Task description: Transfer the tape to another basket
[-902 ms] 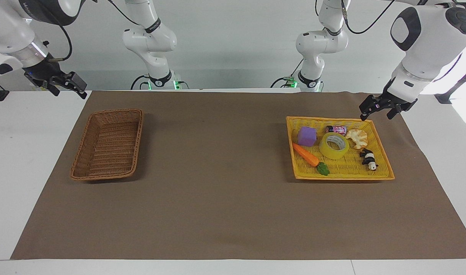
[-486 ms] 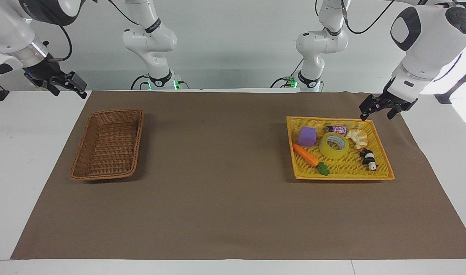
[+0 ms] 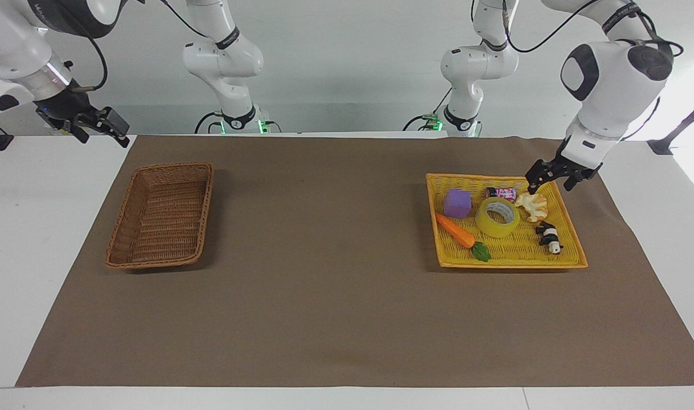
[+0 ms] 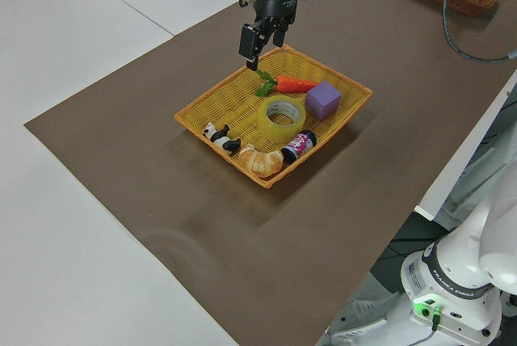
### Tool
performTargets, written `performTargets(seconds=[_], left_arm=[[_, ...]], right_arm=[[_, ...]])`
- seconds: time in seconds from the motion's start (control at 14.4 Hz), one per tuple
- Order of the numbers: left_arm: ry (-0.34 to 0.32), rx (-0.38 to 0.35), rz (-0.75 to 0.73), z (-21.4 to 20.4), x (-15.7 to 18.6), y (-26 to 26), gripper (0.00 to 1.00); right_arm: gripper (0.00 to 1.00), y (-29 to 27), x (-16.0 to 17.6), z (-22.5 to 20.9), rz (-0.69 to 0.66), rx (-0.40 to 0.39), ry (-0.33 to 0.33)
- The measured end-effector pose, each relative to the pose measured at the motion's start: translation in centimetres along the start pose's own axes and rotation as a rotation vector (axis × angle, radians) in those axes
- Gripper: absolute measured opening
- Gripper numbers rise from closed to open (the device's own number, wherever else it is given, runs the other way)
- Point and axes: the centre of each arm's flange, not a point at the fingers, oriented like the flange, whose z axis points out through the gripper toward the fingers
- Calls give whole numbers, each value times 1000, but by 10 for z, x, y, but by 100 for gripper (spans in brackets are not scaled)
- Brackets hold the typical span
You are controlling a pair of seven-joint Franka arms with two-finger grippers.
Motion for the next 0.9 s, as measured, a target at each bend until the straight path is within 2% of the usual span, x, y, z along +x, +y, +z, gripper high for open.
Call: performTargets(seconds=[0.21, 0.42, 0.62, 0.9], left_arm=[[8, -1, 2, 56, -13, -1, 100], [5, -2, 11, 92, -23, -1, 100], [-11, -2, 11, 110, -26, -7, 100], [-2, -3, 13, 127, -30, -28, 100]], right_arm=[[100, 0, 0, 0, 0, 0, 0], [100, 0, 0, 0, 0, 0, 0], [100, 0, 0, 0, 0, 0, 0], [100, 0, 0, 0, 0, 0, 0]])
